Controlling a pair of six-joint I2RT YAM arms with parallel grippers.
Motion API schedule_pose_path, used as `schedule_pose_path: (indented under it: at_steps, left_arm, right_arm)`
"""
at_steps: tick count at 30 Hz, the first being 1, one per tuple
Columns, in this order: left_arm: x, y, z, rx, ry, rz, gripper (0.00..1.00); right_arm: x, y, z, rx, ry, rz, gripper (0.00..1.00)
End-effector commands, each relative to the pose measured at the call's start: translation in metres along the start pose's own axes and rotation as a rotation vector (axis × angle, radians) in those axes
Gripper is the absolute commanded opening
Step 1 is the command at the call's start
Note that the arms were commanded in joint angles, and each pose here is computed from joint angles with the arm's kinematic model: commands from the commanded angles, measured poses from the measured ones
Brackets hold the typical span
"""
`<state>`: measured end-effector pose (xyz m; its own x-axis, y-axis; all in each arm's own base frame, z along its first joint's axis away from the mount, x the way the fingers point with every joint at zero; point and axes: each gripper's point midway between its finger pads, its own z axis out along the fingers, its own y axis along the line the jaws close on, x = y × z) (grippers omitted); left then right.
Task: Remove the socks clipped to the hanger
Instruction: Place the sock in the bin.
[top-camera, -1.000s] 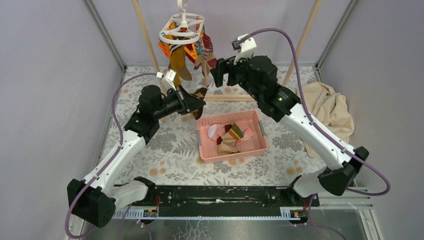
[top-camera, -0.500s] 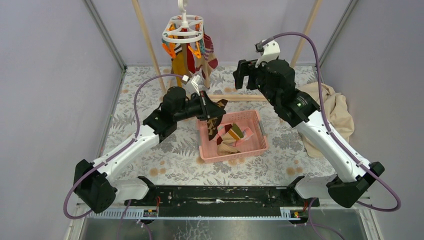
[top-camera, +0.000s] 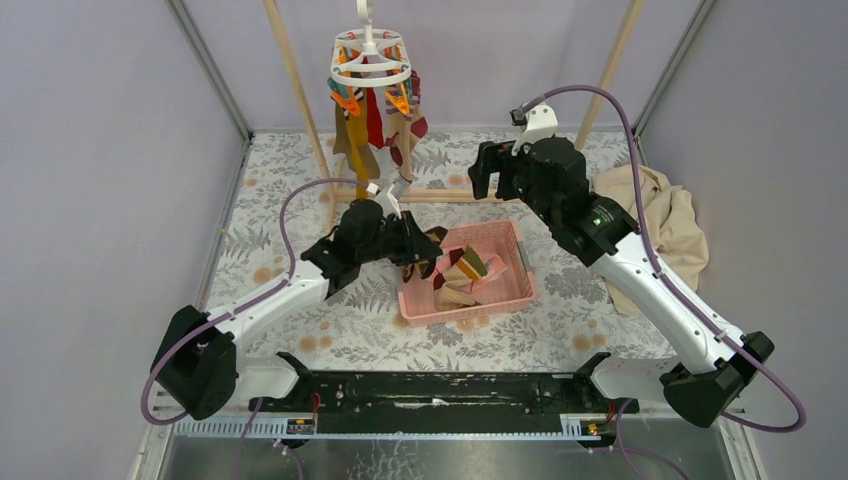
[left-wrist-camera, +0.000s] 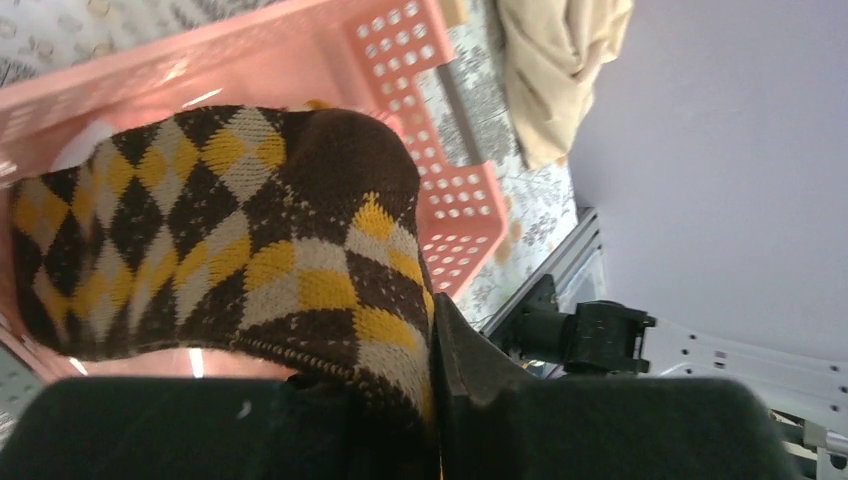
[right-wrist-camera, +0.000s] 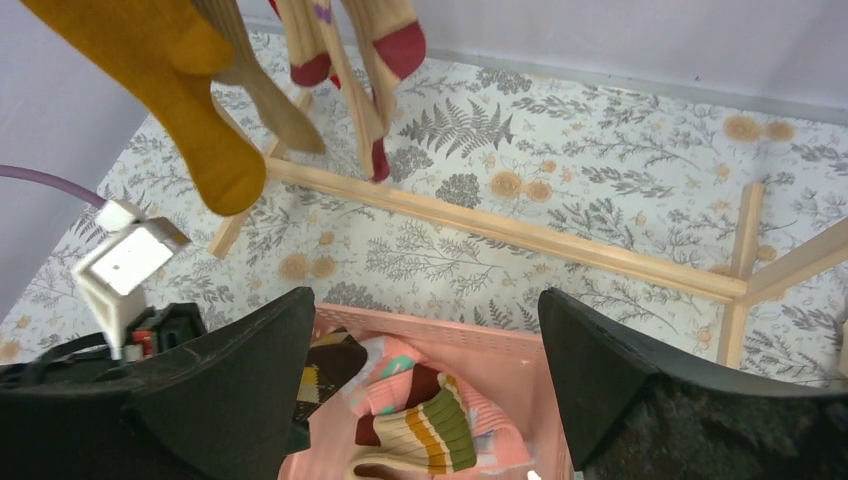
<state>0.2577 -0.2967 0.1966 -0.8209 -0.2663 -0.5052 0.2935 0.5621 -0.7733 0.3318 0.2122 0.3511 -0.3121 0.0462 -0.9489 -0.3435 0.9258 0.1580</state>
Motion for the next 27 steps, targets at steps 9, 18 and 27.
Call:
schedule_pose_path:
  at_steps: [9,18,27]
  left_arm:
    - [0.014,0.023,0.009,-0.044,0.022,0.000,0.45]
    - [0.015,0.049,-0.001,-0.207,0.029,0.027,0.63]
    - [-0.007,0.035,-0.012,-0.229,-0.031,0.073,0.71]
  right_arm:
    - [0.003,0.007,-0.001,-0.044,0.001,0.045,0.90]
    - [0.015,0.012,0.005,-0.067,0.031,0.056,0.90]
    - [0.025,0.015,0.009,-0.081,0.062,0.056,0.90]
